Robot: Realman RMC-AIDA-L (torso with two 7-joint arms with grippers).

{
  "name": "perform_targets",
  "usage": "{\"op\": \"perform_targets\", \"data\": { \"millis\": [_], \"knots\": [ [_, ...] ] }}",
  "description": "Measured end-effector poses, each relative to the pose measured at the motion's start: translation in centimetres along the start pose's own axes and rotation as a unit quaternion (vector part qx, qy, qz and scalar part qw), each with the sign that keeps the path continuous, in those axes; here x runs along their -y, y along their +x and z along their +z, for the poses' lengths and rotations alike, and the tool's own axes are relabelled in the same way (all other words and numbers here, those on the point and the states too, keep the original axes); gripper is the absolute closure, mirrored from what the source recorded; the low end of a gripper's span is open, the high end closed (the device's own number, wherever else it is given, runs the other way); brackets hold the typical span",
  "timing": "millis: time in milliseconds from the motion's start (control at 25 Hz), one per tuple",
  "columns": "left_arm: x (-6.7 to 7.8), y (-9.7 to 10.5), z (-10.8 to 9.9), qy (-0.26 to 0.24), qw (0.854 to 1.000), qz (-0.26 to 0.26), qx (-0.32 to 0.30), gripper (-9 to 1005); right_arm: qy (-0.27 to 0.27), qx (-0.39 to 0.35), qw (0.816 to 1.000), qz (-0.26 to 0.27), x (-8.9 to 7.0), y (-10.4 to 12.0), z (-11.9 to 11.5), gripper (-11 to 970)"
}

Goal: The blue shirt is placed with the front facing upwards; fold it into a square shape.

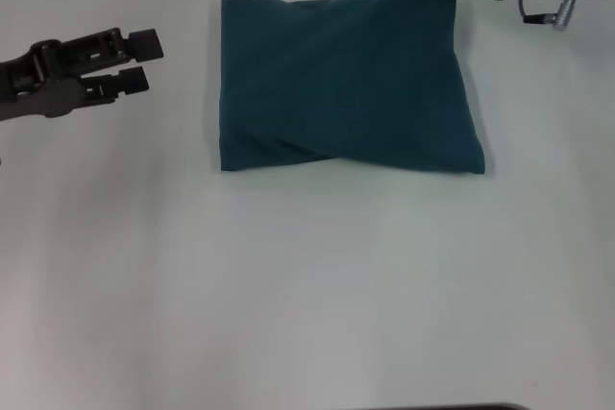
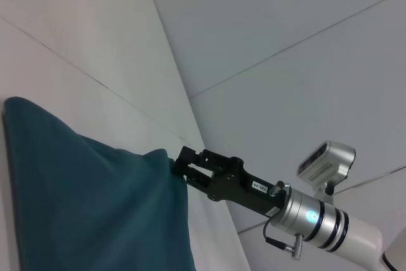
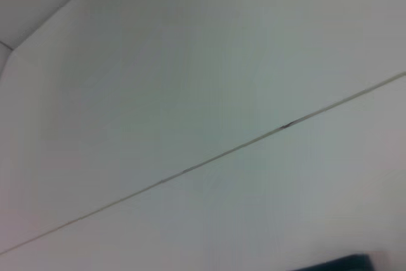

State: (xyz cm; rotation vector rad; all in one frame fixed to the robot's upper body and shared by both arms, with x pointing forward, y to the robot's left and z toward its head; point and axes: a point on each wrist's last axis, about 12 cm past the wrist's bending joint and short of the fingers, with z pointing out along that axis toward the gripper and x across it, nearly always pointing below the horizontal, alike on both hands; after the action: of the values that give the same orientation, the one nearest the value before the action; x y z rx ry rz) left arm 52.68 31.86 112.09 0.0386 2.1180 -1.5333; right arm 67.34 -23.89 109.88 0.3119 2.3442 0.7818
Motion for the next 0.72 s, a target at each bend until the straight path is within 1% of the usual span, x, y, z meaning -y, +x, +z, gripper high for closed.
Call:
{"op": "perform_targets", "data": {
  "millis": [120, 240, 400, 520, 640, 720],
  "knots": [
    [0.0, 0.0, -0.1, -0.001, 1.000, 0.000, 0.000, 59, 0.004, 0.001, 1.000, -0.007, -0.2, 0.0, 0.1, 495],
    [0.0, 0.0, -0.2, -0.002, 1.000, 0.000, 0.000, 59, -0.019, 0.006, 1.000, -0.010, -0.6, -1.1, -0.8, 495],
    [-0.1, 0.1, -0.2, -0.002, 1.000, -0.002, 0.000, 59, -0.085, 0.018, 0.996, -0.014, -1.1, -3.6, -4.0, 490],
    [0.0, 0.0, -0.3, -0.001, 1.000, -0.004, -0.001, 59, -0.139, 0.018, 0.990, -0.007, -0.6, -4.6, -7.0, 483],
    [-0.1, 0.0, -0.4, -0.006, 1.000, -0.012, -0.007, 59, -0.182, 0.002, 0.983, -0.014, 0.5, -4.0, -9.3, 476],
    [-0.1, 0.0, -0.4, -0.007, 1.000, -0.013, -0.008, 59, -0.208, -0.005, 0.977, -0.049, 1.1, -3.1, -10.3, 471]
  ]
}}
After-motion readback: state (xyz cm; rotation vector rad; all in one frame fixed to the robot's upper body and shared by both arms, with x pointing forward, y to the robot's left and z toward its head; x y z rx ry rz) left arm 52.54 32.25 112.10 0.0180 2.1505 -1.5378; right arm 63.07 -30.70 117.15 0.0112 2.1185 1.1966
